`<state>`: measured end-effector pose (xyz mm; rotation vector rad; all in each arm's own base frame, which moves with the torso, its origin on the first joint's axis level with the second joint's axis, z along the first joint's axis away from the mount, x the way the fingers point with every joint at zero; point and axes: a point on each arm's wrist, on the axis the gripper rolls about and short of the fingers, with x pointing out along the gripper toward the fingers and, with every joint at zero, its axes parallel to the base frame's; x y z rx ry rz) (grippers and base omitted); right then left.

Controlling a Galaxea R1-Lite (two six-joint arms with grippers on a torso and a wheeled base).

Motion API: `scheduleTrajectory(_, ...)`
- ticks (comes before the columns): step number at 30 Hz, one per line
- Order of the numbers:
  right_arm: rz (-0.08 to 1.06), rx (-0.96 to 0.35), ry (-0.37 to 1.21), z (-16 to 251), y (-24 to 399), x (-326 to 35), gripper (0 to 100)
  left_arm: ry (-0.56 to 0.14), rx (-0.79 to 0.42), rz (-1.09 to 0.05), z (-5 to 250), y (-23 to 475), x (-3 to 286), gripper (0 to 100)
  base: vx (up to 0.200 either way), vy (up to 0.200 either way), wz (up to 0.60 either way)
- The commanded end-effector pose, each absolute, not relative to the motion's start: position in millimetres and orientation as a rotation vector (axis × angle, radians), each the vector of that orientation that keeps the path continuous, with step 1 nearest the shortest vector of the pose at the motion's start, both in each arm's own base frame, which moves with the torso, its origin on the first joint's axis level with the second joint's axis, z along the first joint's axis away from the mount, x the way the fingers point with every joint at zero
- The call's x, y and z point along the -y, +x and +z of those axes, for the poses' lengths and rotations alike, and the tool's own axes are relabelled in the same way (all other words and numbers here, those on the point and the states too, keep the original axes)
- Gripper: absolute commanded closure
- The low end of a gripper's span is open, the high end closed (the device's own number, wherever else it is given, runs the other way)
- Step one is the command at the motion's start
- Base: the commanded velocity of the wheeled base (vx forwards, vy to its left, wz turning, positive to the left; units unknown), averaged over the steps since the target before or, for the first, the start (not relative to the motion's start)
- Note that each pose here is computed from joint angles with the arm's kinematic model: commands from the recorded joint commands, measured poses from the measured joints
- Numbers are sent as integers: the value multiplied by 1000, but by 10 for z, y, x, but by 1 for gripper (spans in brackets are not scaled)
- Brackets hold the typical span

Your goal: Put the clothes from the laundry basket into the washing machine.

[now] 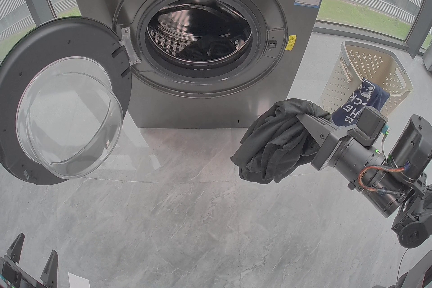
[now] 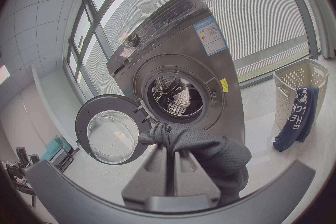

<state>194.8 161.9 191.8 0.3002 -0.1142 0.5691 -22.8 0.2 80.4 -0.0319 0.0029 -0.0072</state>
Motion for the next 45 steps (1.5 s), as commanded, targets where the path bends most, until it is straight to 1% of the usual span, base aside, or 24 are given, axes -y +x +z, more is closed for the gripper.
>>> scheduleTrajectory(1,569,115,301,1920,1947,-1619,100,-32,-6,-8,757,-226,-2,0,0,0,0)
scheduleTrajectory(14,571,114,303,1920,1943,-1624,100,-32,-6,-8,757,-226,-2,0,0,0,0)
scheduleTrajectory(22,575,114,303,1920,1937,-1631,100,-29,-6,-6,757,-226,-1,0,0,200,0)
scheduleTrajectory(28,583,112,284,1901,1942,-1675,100,-23,-3,-6,760,-226,-1,0,0,0,0)
scheduleTrajectory(31,611,121,275,1877,1952,-1792,100,-20,-3,0,755,-226,-2,0,0,0,0)
scheduleTrajectory(36,604,149,289,1953,1990,-1831,100,-5,-2,0,755,-227,-1,0,0,0,0)
scheduleTrajectory(39,620,157,295,1976,1960,-1860,100,5,-3,-8,754,-227,0,0,0,0,0)
scheduleTrajectory(45,630,145,294,1948,1948,-1883,100,5,-3,-8,754,-227,0,0,0,0,0)
